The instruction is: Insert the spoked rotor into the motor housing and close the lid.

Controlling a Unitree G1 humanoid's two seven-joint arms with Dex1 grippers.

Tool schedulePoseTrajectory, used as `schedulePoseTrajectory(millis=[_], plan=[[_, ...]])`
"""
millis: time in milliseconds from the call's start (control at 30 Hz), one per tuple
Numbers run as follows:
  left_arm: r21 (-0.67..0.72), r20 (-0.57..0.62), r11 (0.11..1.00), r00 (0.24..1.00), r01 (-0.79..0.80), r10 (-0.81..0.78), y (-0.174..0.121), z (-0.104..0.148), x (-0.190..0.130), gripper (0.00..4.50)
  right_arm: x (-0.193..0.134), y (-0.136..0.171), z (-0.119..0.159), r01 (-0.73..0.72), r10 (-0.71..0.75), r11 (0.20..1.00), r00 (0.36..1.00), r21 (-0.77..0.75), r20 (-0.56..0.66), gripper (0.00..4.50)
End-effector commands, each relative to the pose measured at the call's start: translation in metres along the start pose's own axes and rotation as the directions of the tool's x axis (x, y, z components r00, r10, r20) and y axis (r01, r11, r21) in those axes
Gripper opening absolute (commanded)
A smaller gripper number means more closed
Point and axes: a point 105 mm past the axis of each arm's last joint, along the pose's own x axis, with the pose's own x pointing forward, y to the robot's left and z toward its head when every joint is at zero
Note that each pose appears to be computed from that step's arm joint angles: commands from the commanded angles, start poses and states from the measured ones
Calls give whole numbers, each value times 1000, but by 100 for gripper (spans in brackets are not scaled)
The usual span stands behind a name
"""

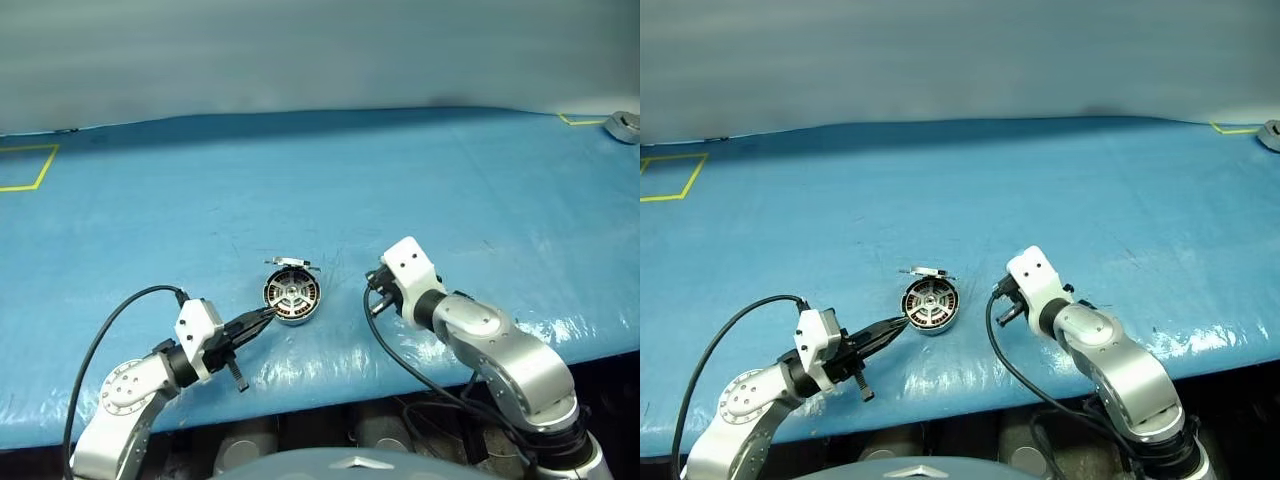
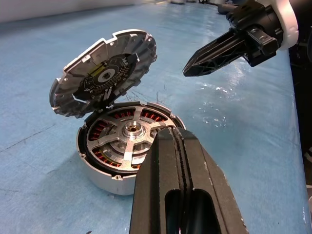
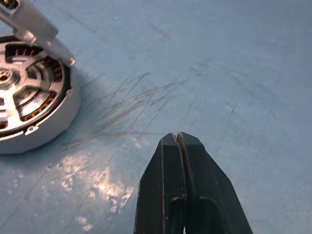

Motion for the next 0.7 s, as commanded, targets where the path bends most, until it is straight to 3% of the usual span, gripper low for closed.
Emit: schedulePoseTrajectory(millis=[33, 367, 700], plan=[[-15, 63, 999, 998, -29, 30, -6, -2, -2, 0, 13, -3, 22, 12, -5, 999, 989, -48, 145, 4], [16, 92, 976, 972, -217, 215, -12, -30, -14, 0, 56, 19, 56, -210, 226, 974, 921, -82, 316, 4], [-23, 54, 961, 959, -276, 277, -12, -48, -22, 0, 55, 53, 63, -542, 523, 839, 785, -38, 332, 4]])
